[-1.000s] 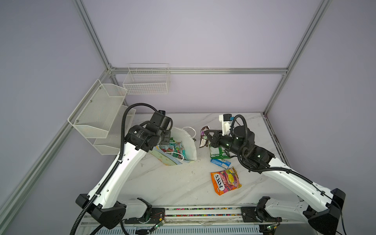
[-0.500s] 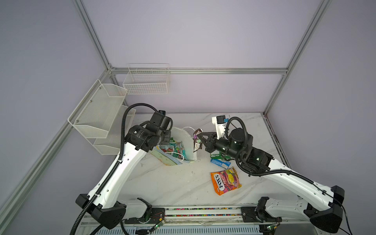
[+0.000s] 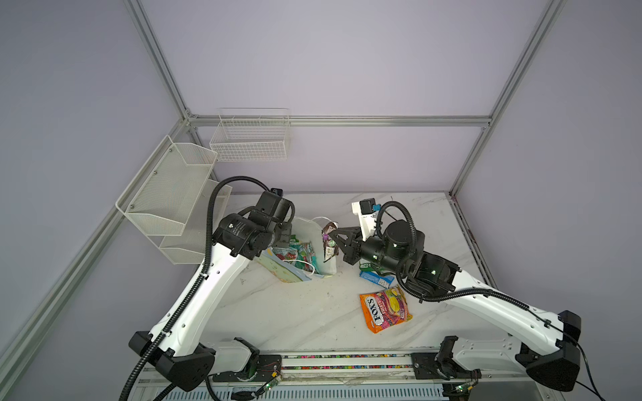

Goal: Place the snacks into the paper bag
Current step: 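Carry the chocolate bar over the bag's opening beside the left gripper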

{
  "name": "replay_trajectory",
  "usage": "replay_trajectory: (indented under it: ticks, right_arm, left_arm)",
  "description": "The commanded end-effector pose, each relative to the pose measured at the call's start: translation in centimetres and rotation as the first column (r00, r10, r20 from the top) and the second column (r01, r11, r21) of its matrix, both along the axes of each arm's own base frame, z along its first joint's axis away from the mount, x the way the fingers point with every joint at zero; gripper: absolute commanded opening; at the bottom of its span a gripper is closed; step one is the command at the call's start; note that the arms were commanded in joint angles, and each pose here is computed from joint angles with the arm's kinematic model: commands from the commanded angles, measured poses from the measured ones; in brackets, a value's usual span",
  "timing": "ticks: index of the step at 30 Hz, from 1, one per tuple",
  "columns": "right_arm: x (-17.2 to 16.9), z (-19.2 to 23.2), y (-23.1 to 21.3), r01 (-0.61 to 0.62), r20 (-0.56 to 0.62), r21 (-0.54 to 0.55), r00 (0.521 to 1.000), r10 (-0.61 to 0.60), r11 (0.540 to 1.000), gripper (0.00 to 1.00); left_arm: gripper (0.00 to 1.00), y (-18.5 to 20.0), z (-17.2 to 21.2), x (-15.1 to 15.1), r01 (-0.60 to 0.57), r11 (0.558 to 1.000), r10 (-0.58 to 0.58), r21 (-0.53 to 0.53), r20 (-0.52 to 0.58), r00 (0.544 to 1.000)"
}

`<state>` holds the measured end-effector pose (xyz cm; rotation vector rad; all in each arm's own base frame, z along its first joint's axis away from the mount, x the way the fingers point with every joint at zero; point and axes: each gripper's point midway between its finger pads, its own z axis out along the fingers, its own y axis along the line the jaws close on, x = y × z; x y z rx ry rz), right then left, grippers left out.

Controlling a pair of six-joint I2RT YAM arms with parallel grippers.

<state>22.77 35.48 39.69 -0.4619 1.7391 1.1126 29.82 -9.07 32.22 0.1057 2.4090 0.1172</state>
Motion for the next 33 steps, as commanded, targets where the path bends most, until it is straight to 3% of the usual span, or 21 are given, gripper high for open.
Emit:
replay_trajectory:
  ticks: [1, 33]
  right_arm:
    - [0.0, 2.8, 0.4, -0.003, 0.068, 0.053, 0.998, -0.001, 0.999, 0.00]
    - [1.0, 1.1, 3.2, -0.010, 0.079, -0.019, 0.997, 0.012, 1.000, 0.00]
  left_arm:
    - [0.00, -0.1, 1.8, -0.3, 0.007, 0.999, -0.004, -0.043, 0.059, 0.998]
    - [0.00, -0.7, 2.2, 0.0, 0.018, 0.998, -0.015, -0.064, 0.061, 0.998]
